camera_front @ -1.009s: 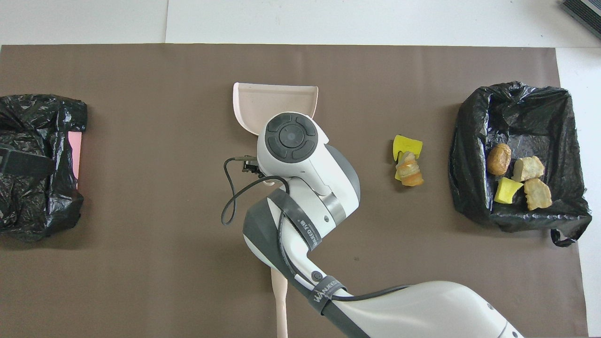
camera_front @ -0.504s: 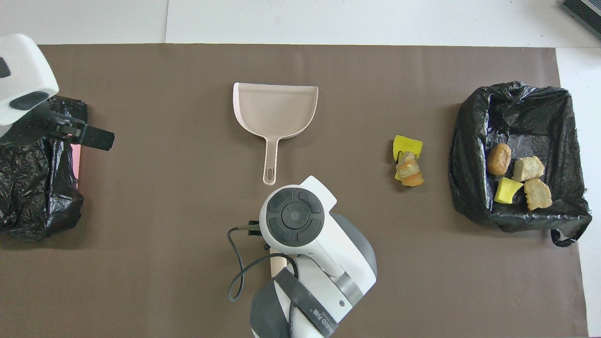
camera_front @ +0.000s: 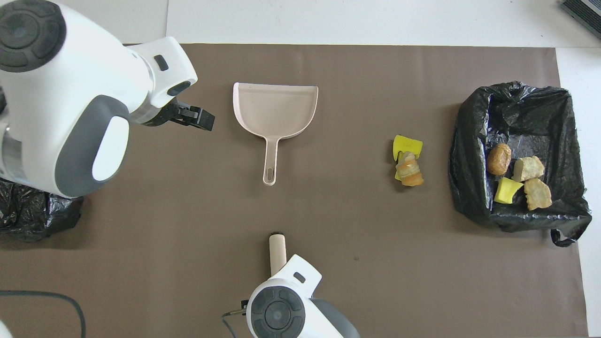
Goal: Sweep and dump trash in bin
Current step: 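Grasp the dustpan with the left gripper and lift it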
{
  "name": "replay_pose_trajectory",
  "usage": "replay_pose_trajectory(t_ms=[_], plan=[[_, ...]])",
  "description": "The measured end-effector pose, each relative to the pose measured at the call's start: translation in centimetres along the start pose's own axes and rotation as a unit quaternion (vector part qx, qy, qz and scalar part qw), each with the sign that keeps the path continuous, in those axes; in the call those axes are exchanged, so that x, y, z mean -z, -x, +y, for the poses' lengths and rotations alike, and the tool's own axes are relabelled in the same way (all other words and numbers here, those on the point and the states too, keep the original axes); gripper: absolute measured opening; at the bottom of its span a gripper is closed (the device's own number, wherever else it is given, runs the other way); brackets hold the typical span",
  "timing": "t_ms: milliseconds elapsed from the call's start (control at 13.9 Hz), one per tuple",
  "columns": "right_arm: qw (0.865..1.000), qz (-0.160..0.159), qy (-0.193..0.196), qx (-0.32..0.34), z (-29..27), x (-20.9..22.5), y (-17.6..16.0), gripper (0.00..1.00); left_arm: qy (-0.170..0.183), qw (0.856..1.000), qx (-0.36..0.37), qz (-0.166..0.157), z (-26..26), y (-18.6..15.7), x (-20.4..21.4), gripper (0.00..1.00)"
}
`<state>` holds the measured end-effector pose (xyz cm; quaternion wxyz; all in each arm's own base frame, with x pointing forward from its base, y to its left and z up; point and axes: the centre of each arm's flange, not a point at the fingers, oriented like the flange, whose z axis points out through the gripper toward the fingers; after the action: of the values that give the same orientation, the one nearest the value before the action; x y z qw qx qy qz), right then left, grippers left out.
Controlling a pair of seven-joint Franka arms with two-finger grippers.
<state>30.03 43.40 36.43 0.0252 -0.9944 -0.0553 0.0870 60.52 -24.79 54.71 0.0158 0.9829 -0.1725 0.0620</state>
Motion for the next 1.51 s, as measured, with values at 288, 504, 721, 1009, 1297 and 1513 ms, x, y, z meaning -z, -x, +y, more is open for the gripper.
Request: replay_pose_trajectory(t_ms=[288,504,721,1009,1297,1513], plan=[[1.000,-0.020,0.009,0.000,0.6,-2.6,2.0,1.00,-0.005,1.000,0.022,0.012,7.0,-2.3,-8.1,1.00],[1.000,-0.030,0.007,0.004,0.5,-3.1,3.9,1.00,0.003,0.998,0.059,0.030,9.1,-3.1,-11.5,1.00],[0.999,-0.029,0.010,0.014,0.4,-3.1,5.3,1.00,0.004,0.998,0.062,0.022,10.0,-2.1,-14.8,1.00],[1.000,-0.019,0.002,0.014,0.4,-3.3,5.3,0.92,0.007,0.999,0.041,0.011,13.3,0.9,-20.2,1.00],[1.000,-0.013,-0.003,0.013,0.5,-3.5,5.0,0.85,0.007,0.999,0.041,0.010,13.3,1.1,-20.3,0.92],[1.000,-0.010,-0.006,0.014,0.7,-3.7,4.6,0.81,0.008,0.999,0.045,0.014,13.3,1.0,-20.0,0.55]])
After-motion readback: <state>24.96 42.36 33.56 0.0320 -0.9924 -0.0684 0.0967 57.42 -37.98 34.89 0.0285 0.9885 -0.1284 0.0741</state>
